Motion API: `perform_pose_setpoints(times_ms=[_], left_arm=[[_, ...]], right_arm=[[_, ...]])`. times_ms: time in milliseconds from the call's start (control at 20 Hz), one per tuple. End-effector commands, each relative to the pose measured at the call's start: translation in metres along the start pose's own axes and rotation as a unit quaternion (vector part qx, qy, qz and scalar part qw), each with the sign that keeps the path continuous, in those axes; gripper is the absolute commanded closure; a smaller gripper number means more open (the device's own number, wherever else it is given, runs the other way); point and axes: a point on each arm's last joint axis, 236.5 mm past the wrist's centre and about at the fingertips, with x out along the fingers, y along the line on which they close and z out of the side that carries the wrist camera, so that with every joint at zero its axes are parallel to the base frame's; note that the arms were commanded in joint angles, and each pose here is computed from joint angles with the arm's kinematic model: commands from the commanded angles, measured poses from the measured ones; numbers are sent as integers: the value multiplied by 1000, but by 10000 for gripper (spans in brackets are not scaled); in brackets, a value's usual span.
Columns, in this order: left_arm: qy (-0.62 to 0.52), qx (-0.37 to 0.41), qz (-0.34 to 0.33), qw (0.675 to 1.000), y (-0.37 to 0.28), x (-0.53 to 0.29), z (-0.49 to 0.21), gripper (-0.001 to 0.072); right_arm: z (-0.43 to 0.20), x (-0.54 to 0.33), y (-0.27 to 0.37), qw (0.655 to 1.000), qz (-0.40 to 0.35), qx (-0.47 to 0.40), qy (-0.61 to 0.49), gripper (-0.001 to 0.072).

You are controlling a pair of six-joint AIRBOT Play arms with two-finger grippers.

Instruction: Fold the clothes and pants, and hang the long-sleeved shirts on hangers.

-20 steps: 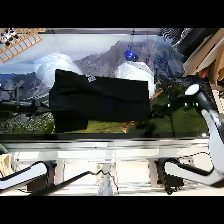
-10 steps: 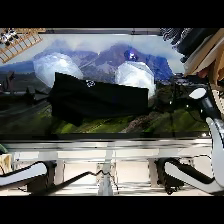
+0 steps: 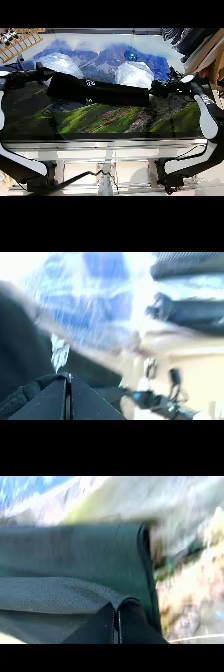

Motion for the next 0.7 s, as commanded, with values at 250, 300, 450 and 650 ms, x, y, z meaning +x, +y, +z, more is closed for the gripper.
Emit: perform_pose_setpoints(times_ms=[250,300,450,650], left_arm=[[19,-64,-31,997,25,18,2,226],[25,-55,-39,997,21,9,1,233],[45,-17,-43,998,11,-12,-6,265],[85,57,26,994,16,-14,-27,507]], right_arm=[[-18,-4,-36,996,-32,-28,73,134],[-25,-7,-43,995,-35,-22,89,134],[-42,2,-35,994,1,-34,107,134],[-57,46,-4,992,48,-40,109,263]])
